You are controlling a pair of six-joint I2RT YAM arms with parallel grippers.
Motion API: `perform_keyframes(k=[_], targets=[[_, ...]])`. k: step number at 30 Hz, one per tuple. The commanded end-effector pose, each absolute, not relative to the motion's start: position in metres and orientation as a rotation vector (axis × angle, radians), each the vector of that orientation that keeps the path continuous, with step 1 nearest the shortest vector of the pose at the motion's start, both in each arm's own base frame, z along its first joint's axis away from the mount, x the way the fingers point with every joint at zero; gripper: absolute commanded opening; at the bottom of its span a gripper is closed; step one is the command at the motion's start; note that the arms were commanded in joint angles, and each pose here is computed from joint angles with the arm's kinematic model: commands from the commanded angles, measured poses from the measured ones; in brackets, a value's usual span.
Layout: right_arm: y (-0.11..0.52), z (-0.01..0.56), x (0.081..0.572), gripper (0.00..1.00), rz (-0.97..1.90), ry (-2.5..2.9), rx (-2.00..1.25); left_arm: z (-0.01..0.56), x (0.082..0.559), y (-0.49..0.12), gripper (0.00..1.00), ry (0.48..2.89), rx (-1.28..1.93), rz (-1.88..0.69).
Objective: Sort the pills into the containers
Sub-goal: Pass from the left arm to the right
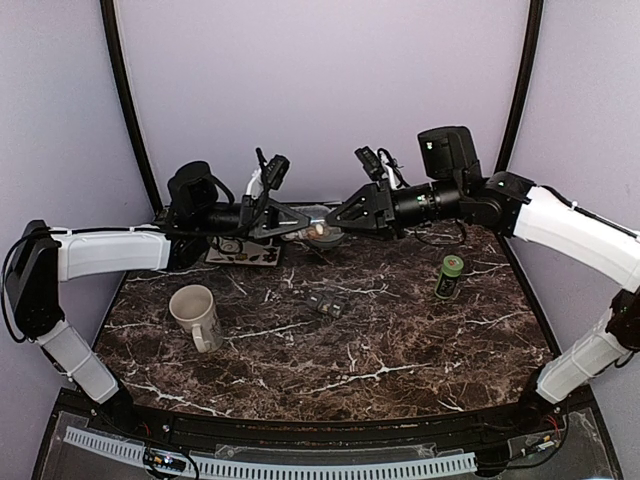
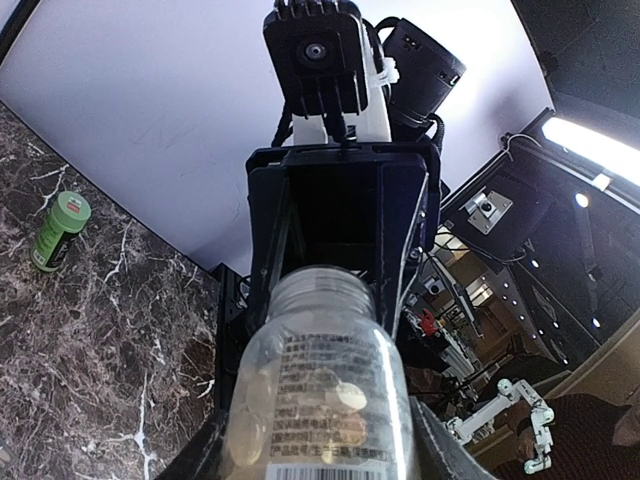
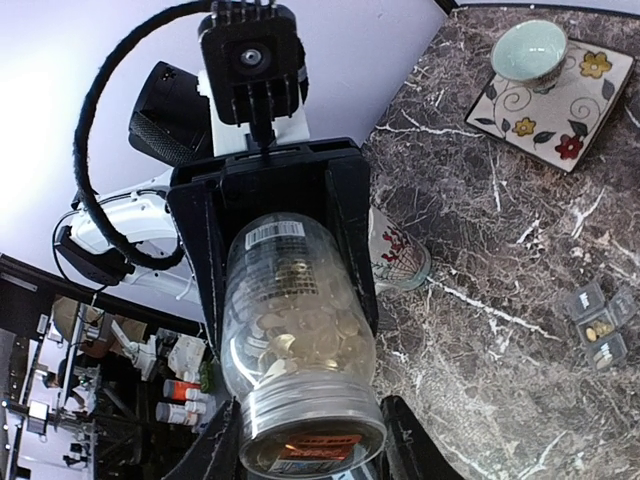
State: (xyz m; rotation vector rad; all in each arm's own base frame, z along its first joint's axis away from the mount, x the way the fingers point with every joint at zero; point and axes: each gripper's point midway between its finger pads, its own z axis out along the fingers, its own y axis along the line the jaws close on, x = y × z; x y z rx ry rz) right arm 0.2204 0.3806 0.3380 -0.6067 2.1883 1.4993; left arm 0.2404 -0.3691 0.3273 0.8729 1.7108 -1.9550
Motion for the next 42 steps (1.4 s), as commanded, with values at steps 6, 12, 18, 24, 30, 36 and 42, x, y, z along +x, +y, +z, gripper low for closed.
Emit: perform_keyframes(k=[6, 12, 18, 24, 30, 36, 42], targets=[[0.391, 0.344, 0.218, 0.00, 1.789, 2.280, -0.409, 0.365, 0.239, -0.357, 0.00, 1.500, 0.986, -1.645], [0.390, 0.347, 0.222, 0.00, 1.716, 2.286, -0.430, 0.360, 0.243, -0.355, 0.25, 1.534, 0.943, -1.616], [0.385, 0.354, 0.225, 0.00, 1.677, 2.259, -0.429, 0.351, 0.246, -0.355, 0.59, 1.571, 0.914, -1.606], [0.382, 0.356, 0.228, 0.00, 1.633, 2.247, -0.429, 0.345, 0.246, -0.355, 0.77, 1.595, 0.917, -1.608], [0.378, 0.352, 0.230, 0.00, 1.592, 2.254, -0.431, 0.341, 0.245, -0.353, 0.84, 1.617, 0.911, -1.598], [0.358, 0.343, 0.247, 0.00, 1.397, 2.303, -0.410, 0.329, 0.273, -0.336, 0.87, 1.706, 0.730, -1.363], [0.320, 0.314, 0.271, 0.00, 0.978, 2.401, -0.426, 0.327, 0.297, -0.304, 0.88, 1.730, 0.524, -1.127]])
